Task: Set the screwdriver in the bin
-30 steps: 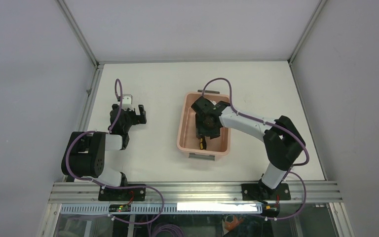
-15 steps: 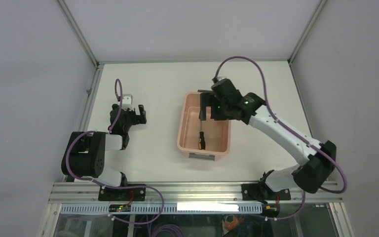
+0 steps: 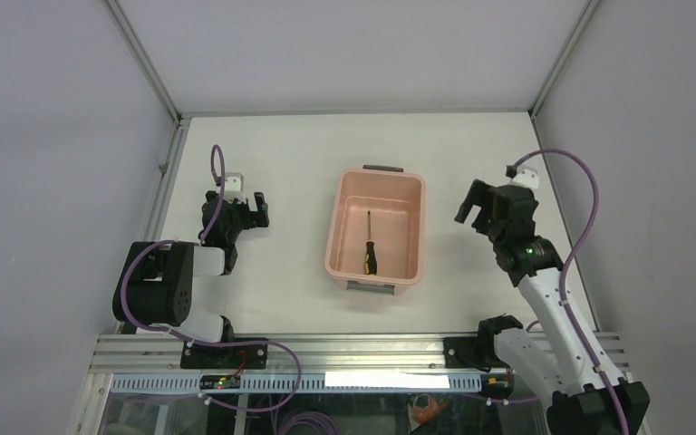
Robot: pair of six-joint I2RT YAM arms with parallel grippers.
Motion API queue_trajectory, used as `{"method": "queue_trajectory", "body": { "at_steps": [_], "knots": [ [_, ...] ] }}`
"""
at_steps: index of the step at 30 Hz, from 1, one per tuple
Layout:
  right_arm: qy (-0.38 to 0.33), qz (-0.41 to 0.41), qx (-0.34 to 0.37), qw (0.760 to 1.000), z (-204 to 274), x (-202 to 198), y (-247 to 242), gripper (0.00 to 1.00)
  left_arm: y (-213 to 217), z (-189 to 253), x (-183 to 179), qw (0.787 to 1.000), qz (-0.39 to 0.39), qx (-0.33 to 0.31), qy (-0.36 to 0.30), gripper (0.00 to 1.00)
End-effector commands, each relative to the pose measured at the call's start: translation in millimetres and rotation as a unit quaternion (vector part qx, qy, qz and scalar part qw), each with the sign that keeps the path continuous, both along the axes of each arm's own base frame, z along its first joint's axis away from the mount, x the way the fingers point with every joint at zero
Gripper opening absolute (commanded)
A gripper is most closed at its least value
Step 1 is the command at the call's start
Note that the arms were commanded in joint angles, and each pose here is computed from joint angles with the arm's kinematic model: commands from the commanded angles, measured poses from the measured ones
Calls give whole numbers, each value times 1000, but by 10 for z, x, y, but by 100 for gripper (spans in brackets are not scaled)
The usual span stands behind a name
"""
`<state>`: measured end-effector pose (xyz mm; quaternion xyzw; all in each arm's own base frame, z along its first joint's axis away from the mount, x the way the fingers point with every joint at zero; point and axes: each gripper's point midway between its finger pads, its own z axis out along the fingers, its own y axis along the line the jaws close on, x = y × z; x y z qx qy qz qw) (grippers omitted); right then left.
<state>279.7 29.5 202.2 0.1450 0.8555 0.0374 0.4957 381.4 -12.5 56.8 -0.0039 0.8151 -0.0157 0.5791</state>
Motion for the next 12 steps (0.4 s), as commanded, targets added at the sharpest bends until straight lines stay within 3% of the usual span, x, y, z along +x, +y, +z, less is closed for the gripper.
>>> {"method": "queue_trajectory", "body": {
  "at_steps": [1,12],
  "knots": [
    [-62,-77,-21,995,-239,25,-309,99,-69,226,123,999,-8,-10,-42,99],
    [-93,-106,-4,990,-360,-85,-389,99,-68,224,123,999,-8,-11,-42,99]
  ]
}}
